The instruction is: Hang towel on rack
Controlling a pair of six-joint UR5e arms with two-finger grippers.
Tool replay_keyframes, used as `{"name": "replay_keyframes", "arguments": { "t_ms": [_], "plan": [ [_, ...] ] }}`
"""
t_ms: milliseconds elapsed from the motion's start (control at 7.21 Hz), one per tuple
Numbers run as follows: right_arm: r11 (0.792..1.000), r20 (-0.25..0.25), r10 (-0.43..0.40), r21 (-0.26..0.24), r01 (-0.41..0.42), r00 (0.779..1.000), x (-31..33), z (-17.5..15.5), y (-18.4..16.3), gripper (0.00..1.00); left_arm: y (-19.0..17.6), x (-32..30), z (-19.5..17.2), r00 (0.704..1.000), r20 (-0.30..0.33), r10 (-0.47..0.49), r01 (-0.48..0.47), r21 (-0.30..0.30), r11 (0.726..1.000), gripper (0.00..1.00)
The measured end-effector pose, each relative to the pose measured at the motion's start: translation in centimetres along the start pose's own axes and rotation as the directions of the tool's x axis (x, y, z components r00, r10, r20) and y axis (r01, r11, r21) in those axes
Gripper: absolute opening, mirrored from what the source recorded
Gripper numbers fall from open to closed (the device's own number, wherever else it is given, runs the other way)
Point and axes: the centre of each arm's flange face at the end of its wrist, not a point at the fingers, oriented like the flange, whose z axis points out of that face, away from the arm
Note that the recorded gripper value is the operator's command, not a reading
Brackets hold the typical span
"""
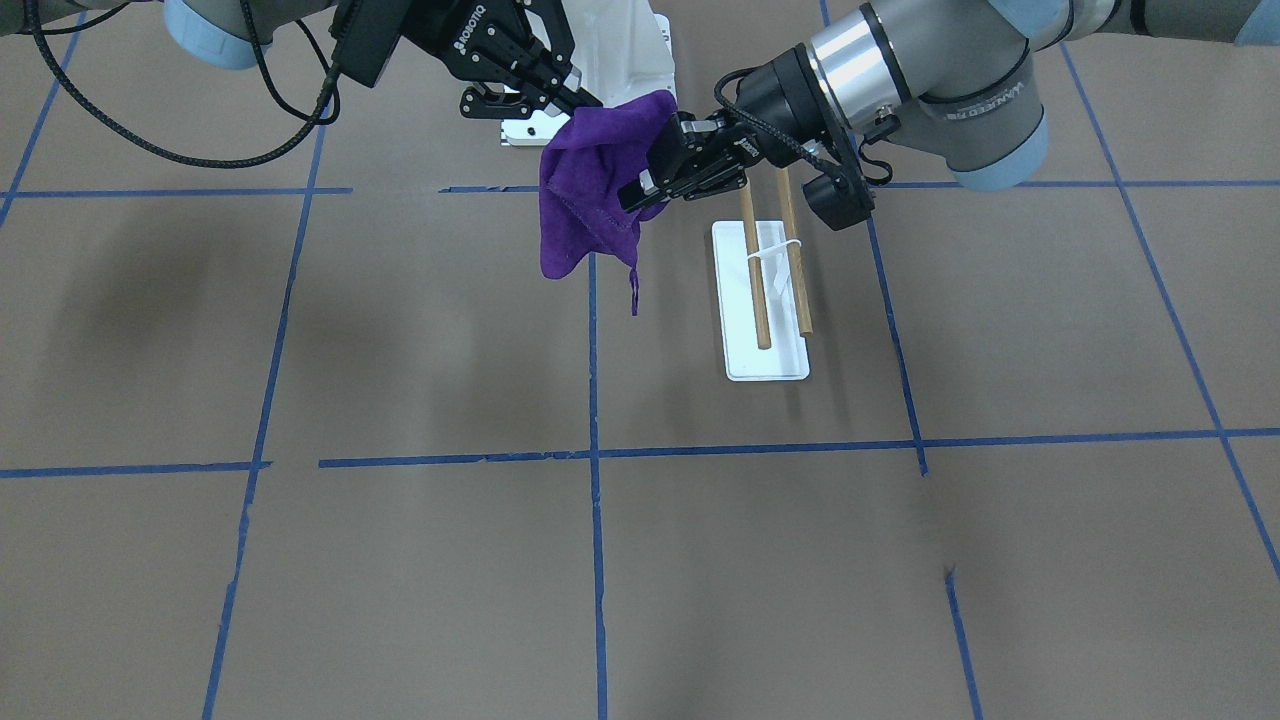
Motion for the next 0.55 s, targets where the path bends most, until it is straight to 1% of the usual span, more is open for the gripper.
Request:
{"name": "replay_keyframes", "arguments": {
  "t_ms": [277,416,555],
  "plan": [
    [1.0,-0.002,-0.001,-0.016,0.001,1.0,0.3,-0.4,0.2,1.0,-0.8,0.7,-1.0,1.0,-0.007,-0.03,0.03,0.02,0.999,0.0],
    [0.999,-0.005,0.001,-0.033,-0.001,1.0,0.7,-1.3,0.6,1.0,-1.0,1.0,-1.2,0.999,-0.01,-0.042,0.042,0.025,0.999,0.0],
    [0.998,-0.016,0.003,-0.066,-0.004,1.0,1.6,-3.0,0.9,1.0,-1.0,1.4,-1.2,0.999,-0.013,-0.051,0.051,0.025,0.998,0.0]
  ]
}}
